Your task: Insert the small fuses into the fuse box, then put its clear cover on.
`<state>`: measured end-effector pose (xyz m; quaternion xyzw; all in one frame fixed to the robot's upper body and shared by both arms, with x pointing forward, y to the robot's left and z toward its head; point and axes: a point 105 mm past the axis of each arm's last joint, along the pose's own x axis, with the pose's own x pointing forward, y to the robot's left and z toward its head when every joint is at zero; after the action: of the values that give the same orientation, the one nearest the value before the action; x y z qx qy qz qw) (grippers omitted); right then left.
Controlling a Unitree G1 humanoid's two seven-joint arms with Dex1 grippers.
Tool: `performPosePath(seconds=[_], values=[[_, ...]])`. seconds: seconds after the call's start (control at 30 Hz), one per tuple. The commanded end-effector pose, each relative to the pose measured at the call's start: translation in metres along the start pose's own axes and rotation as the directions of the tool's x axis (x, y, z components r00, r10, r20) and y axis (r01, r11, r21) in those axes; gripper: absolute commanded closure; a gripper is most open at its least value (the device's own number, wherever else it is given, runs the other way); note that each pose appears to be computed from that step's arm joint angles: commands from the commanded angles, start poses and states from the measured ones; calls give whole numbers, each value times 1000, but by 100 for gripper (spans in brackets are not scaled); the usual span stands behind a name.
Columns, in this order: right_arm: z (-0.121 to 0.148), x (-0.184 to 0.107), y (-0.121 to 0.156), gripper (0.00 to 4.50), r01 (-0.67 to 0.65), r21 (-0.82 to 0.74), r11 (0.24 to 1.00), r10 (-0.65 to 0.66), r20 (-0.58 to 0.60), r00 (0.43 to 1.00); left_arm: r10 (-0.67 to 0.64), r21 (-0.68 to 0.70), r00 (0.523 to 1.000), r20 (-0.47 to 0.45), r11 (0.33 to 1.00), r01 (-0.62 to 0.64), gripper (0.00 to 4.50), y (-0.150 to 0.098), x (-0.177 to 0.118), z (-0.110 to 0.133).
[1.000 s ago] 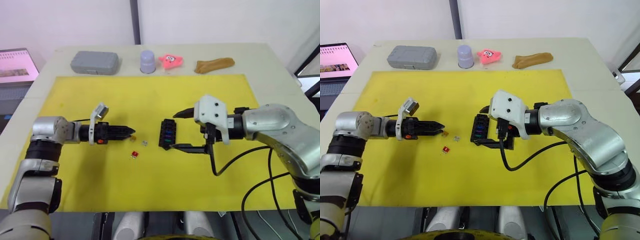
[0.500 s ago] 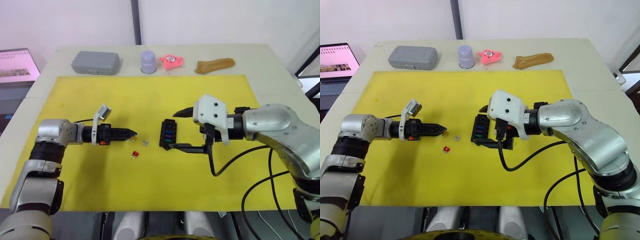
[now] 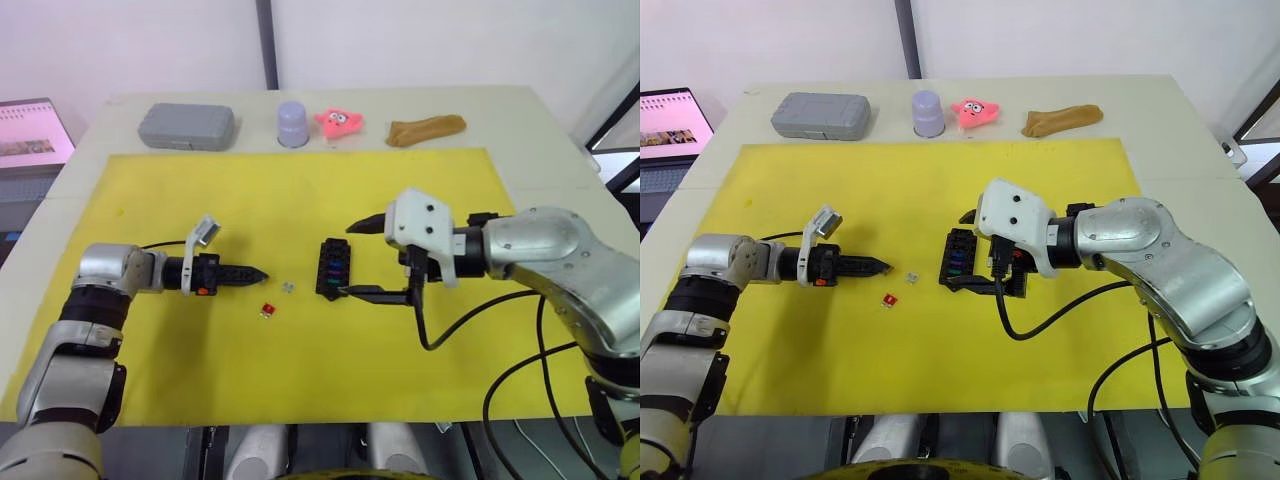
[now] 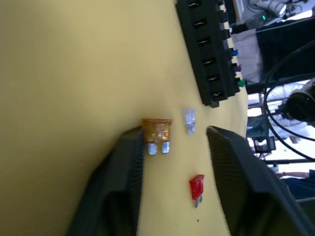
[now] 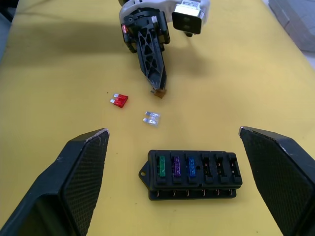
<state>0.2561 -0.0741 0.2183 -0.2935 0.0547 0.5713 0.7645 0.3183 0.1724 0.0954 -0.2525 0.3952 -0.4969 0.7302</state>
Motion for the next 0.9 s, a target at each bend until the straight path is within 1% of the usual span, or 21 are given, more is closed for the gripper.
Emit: performPosePath(seconds=[0.03,0.2,0.23,0.5,0.6,0.77,0.83,0.9], values=[[9,-3,-3,0,21,-50,999,-20,19,1000,70,-41,997,-36,997,-71,417,15,-6,-13],[9,-2,-3,0,26,-54,998,-25,22,999,80,-31,996,-37,996,-82,417,19,-8,-13],[8,-2,-3,0,28,-54,998,-27,21,999,81,-29,996,-36,996,-82,435,19,-8,-13],[7,-3,-3,0,33,-52,998,-32,17,999,73,-11,997,-30,997,-73,435,18,-9,-9],[4,-4,-1,0,35,-43,998,-35,9,999,47,34,999,-2,998,-46,435,9,-13,2],[1,-7,-1,0,41,-25,999,-41,4,999,-10,153,996,91,988,-4,435,-9,-20,29],[0,-8,-1,0,42,0,999,-42,14,999,-95,258,988,123,964,61,435,-31,-25,43],[1,-9,-1,0,39,48,998,-41,42,998,-151,331,980,129,938,101,435,-50,-27,52]])
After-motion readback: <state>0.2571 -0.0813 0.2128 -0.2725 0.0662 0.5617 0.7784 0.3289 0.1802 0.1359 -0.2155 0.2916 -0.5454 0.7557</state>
